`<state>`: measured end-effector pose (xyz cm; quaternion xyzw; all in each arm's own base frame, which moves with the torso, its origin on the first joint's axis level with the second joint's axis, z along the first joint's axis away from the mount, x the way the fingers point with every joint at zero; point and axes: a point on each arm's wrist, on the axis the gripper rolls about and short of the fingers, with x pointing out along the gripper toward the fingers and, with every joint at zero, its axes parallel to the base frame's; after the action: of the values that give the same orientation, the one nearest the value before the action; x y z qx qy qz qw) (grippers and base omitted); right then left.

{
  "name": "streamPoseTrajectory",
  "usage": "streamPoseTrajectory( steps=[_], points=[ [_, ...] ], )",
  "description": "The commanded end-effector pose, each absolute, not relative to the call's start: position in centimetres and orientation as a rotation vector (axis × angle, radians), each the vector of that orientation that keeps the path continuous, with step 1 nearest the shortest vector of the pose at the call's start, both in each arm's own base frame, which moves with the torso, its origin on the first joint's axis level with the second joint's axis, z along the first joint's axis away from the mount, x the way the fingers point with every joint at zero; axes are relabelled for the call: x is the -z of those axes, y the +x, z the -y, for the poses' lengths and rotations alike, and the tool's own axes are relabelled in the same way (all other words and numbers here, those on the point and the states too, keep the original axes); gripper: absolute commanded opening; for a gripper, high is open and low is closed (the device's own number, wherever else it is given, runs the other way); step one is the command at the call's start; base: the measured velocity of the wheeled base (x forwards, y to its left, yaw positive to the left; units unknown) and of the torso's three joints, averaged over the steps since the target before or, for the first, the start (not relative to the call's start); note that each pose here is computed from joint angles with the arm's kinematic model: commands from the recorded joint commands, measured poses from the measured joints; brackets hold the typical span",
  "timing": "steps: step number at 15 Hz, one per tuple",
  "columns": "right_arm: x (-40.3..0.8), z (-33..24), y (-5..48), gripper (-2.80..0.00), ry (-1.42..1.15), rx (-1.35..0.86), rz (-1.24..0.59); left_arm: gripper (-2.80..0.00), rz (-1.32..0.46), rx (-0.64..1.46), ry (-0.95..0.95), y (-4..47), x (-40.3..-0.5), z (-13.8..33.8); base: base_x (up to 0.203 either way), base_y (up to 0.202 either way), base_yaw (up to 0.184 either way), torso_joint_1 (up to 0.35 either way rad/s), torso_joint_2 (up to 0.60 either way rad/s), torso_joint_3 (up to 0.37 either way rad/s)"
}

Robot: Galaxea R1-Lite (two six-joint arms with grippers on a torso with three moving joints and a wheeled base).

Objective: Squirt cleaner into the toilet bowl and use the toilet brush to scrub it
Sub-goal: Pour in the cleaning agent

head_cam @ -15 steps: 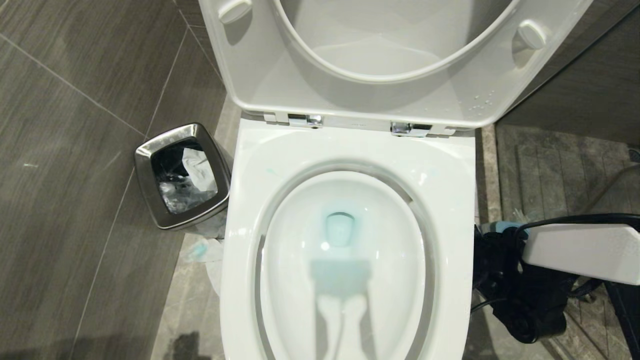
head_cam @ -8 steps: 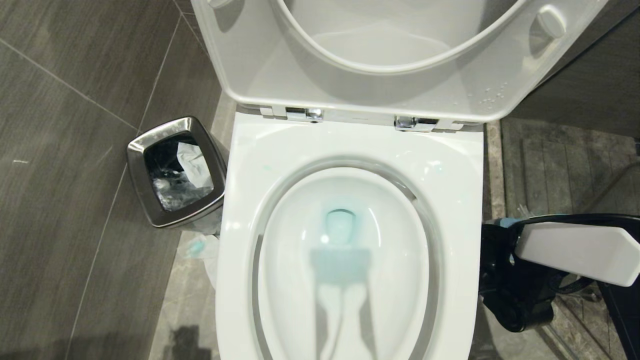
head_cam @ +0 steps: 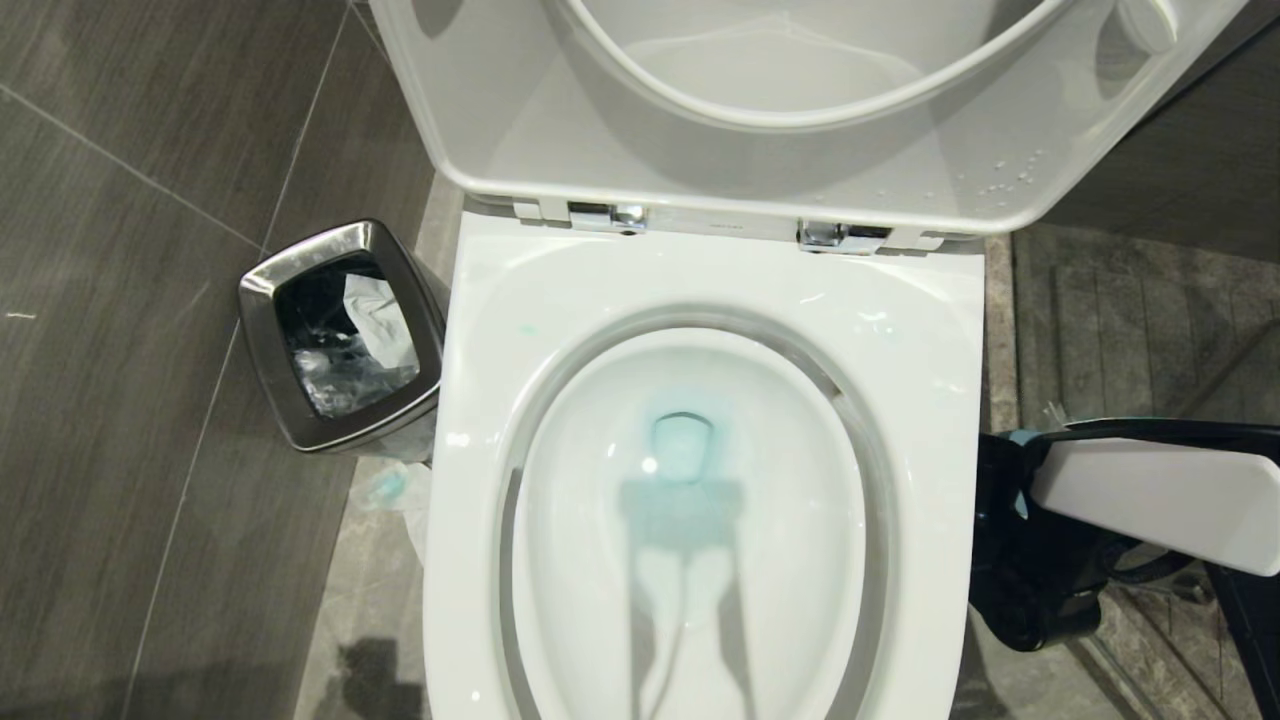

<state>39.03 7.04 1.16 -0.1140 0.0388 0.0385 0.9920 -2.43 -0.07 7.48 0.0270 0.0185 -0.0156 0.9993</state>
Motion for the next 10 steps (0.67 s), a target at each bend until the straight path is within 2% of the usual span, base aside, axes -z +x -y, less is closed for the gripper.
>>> streamPoseTrajectory(
  steps=[1,10],
  points=[
    [-2.2,-7.0,39.0,0.0,-0.238,-0.069,-0.046,-2.8,-0.038,0.03,0.053,-2.4,-7.5,0.1,0.0,0.0,0.0,0.0,0.0,0.0],
    [-2.3,-7.2,40.5,0.0,-0.266,-0.057,0.003,-2.8,-0.038,0.031,0.055,-2.4,-7.5,0.1,0.0,0.0,0.0,0.0,0.0,0.0]
  ],
)
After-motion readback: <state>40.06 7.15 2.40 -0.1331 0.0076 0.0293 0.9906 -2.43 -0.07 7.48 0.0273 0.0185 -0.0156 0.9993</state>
